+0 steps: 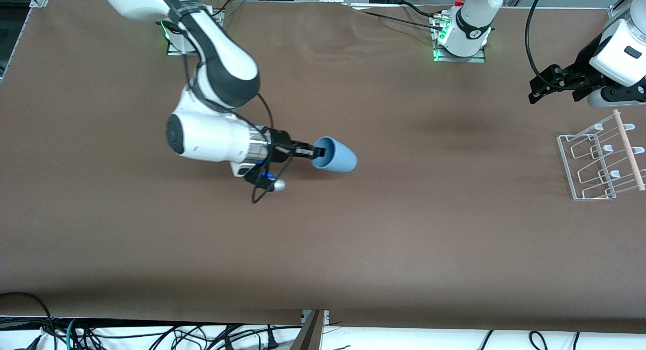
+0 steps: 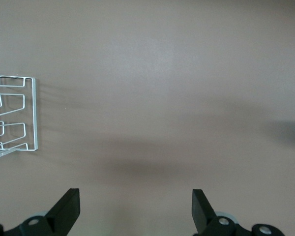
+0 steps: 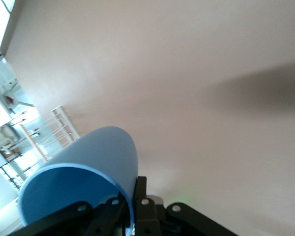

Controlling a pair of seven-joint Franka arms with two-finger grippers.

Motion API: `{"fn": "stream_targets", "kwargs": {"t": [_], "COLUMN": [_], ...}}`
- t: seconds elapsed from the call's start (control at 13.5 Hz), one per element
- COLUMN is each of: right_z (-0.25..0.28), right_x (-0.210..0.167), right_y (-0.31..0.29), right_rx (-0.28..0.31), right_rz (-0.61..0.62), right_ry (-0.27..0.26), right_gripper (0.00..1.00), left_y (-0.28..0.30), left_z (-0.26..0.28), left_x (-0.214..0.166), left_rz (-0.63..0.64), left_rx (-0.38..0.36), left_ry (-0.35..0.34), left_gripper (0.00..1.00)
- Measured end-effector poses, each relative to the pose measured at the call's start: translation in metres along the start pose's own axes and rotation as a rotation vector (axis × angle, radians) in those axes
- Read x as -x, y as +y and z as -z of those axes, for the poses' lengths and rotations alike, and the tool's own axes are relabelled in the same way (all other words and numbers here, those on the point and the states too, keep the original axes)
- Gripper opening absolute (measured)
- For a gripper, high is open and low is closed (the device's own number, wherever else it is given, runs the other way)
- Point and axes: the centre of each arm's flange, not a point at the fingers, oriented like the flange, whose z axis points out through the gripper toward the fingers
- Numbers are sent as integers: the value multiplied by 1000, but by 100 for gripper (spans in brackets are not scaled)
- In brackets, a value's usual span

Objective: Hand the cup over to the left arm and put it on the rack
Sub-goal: 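Lift the blue cup and carry it toward the table's middle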

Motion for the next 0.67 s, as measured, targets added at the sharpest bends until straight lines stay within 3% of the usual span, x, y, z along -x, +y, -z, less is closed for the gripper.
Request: {"fn": "stream_targets", "kwargs": {"t": [0.15, 0.3, 0.67], "right_z": [-14, -21, -43], "right_x": [8, 8, 19], "right_y": [-14, -24, -40], "right_rx": [-53, -96, -125], "right_rz": [-18, -25, -12], "right_ry": [-40, -42, -72], "right_gripper": [5, 5, 5], "left_y": [0, 0, 0], "left_z": [0, 0, 0], "left_x": [0, 0, 0], "left_rz": [0, 0, 0], "left_rx": [0, 0, 0], "left_ry": [0, 0, 0], "left_gripper": [100, 100, 100]}}
